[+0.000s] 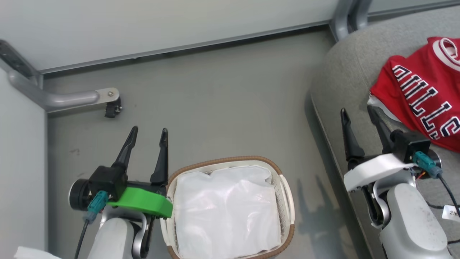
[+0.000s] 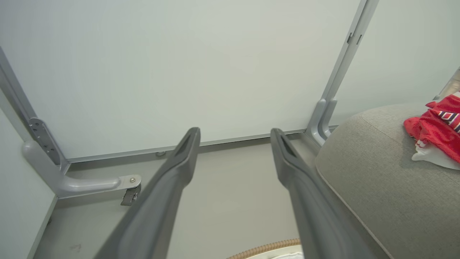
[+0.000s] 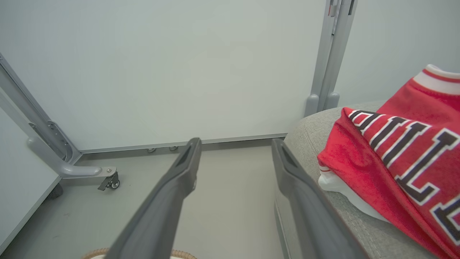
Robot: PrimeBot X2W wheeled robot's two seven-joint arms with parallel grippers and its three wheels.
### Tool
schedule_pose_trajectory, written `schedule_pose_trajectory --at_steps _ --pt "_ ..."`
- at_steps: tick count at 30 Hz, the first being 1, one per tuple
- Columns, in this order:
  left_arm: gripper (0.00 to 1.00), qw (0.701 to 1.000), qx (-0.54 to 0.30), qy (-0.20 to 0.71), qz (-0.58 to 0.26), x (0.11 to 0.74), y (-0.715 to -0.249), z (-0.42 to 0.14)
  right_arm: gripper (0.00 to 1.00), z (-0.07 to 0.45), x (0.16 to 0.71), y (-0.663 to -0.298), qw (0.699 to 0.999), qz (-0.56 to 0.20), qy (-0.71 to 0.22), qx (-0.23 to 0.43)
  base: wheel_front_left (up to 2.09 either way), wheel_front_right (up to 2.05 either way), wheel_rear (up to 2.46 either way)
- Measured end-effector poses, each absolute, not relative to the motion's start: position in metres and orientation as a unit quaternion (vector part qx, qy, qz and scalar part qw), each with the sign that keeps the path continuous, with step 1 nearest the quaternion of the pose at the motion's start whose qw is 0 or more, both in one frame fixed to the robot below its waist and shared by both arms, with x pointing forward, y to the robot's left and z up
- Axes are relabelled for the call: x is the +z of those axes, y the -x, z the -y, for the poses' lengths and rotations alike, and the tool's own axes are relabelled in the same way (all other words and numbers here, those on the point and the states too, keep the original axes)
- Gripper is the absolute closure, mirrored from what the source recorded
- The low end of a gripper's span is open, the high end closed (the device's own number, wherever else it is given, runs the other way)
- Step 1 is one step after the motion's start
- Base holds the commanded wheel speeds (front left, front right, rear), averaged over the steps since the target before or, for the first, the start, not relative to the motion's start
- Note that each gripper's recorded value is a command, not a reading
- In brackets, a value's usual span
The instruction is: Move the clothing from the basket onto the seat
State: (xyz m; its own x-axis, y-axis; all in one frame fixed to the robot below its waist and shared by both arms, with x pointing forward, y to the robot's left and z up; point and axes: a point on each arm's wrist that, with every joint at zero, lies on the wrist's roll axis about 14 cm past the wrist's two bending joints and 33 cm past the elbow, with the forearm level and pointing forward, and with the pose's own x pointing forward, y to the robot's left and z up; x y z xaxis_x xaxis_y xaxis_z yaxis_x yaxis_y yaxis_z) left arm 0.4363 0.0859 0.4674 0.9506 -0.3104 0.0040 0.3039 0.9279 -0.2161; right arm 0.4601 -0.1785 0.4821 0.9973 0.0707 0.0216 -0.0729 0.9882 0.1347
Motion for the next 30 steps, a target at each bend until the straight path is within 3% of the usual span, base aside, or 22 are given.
schedule_pose_trajectory --at_steps 11,29,30 --pt "0.00 0.991 -0.076 0.109 -0.030 0.460 -0.400 -0.139 0.00 0.152 0.480 -0.440 0.995 -0.004 -0.080 0.064 0.00 0.00 0.00" --pt "0.00 0.990 -0.028 0.125 -0.053 0.446 -0.356 -0.166 0.00 0.150 0.475 -0.407 0.994 -0.015 -0.089 0.064 0.00 0.00 0.00" --pt "1.00 0.989 -0.024 0.132 -0.055 0.444 -0.354 -0.168 1.00 0.149 0.475 -0.406 0.994 -0.015 -0.089 0.065 0.00 0.00 0.00"
